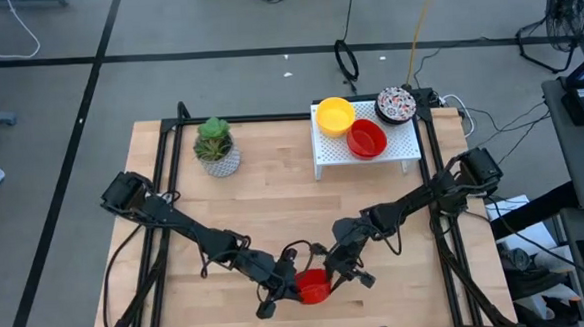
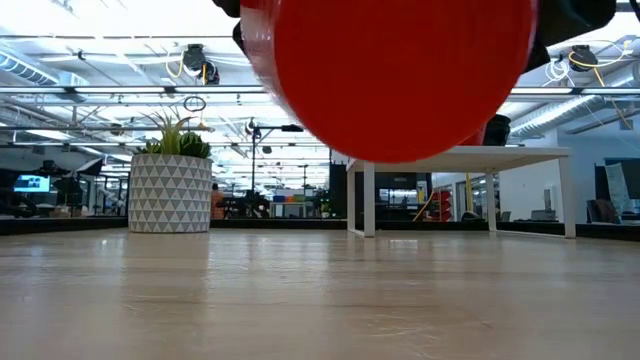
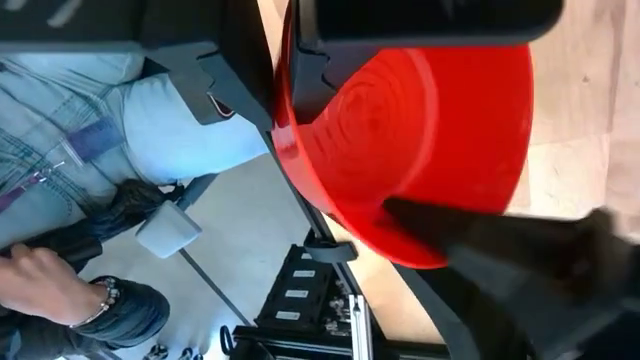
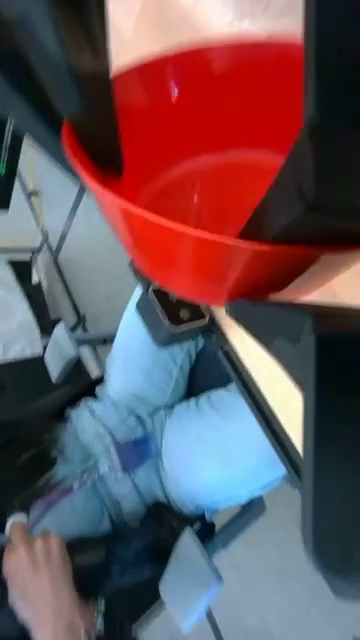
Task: Pick & Place Mini bowls
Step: Stack the red bowl on top of the red bowl on the shelf
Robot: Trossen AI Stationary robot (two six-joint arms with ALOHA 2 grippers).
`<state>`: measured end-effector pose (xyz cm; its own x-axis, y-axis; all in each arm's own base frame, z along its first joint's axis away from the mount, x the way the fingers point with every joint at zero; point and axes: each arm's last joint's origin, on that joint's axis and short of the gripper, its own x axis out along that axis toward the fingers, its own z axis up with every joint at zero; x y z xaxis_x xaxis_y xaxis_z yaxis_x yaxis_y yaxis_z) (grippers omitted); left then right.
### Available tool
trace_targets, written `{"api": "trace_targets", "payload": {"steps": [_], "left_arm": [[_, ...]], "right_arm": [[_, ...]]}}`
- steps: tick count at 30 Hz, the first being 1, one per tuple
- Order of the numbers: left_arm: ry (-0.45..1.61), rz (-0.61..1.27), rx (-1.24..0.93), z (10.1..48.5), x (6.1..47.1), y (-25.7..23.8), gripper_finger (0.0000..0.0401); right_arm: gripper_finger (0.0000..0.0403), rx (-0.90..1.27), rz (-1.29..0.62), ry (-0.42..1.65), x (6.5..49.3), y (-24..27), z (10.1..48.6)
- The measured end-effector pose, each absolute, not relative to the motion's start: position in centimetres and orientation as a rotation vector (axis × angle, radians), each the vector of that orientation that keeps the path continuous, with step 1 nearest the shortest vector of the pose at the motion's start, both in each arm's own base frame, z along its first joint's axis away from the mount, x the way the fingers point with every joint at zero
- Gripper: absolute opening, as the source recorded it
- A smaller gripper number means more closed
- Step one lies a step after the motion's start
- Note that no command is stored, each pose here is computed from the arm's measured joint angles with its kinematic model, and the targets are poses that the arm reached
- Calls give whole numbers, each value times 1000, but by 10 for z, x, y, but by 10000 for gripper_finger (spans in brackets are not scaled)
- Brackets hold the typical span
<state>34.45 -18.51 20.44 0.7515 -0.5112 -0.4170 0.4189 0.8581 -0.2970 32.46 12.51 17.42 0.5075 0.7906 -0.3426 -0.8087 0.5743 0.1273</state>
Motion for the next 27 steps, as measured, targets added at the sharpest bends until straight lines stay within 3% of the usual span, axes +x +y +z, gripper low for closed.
{"api": "trace_targets", "payload": {"steps": [3,13,27], "left_arm": [[495,-509,-186,205,345,-185,30],[459,-489,-335,212,348,-185,44],[402,-388,-400,217,355,-174,209]], "right_arm": [[10,-56,993,377,324,126,174],[2,-33,1003,380,322,129,176],[0,-2,850,548,301,118,200]]}}
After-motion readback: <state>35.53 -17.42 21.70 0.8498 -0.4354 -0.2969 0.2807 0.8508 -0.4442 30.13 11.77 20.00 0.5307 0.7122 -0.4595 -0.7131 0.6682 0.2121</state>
